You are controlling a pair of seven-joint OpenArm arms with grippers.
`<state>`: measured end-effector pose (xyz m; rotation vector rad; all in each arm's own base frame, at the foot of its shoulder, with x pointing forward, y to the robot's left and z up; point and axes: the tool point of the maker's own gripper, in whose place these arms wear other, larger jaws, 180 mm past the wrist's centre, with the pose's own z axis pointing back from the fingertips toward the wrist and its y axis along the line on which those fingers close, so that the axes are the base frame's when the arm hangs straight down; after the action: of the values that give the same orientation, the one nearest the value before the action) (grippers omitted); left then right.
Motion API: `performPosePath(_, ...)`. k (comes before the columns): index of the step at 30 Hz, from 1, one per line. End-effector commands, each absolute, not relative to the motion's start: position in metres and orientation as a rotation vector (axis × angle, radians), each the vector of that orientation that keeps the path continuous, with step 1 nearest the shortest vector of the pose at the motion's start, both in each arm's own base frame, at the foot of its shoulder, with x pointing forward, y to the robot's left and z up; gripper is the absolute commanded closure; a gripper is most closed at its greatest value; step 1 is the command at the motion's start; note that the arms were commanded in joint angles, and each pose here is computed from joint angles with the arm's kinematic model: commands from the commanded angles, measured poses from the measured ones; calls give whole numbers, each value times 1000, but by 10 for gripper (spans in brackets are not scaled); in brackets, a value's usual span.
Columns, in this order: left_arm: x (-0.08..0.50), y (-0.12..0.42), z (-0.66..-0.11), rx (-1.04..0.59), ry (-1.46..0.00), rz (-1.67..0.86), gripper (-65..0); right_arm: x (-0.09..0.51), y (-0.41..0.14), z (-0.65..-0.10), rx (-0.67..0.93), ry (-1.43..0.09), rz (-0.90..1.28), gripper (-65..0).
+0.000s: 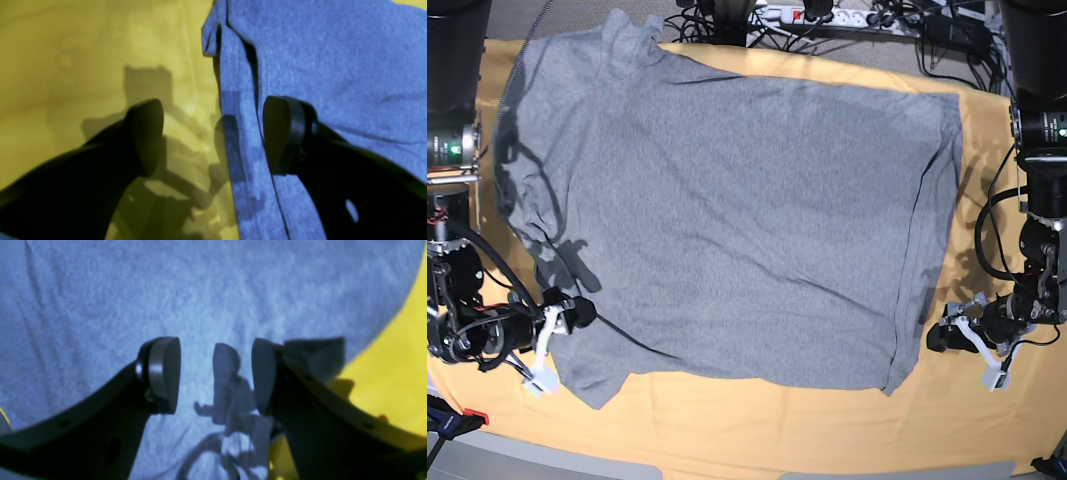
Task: Layout the t-shirt on the table in an organized manner, then fold the t-shirt properly
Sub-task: 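Regrasp the hem side with the right gripper and tug it outward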
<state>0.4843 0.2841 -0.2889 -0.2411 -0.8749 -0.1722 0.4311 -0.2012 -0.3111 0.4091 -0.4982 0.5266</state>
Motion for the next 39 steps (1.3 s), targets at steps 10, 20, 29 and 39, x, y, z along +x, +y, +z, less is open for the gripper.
performPosePath(10,497,287,-258,-264,-962,-161,-470,422,-208,-322,417,-507,508,-271)
performPosePath(20,496,287,-259,-262,-953,-162,-470,442,-219,-300,355,-571,510,-333)
performPosePath(29,496,287,-259,-263,-954,-162,-470,443,-236,-327,221,-609,526,-404)
performPosePath(39,496,287,-259,-263,-954,-162,-470,445,-235,-326,231,-637,522,0)
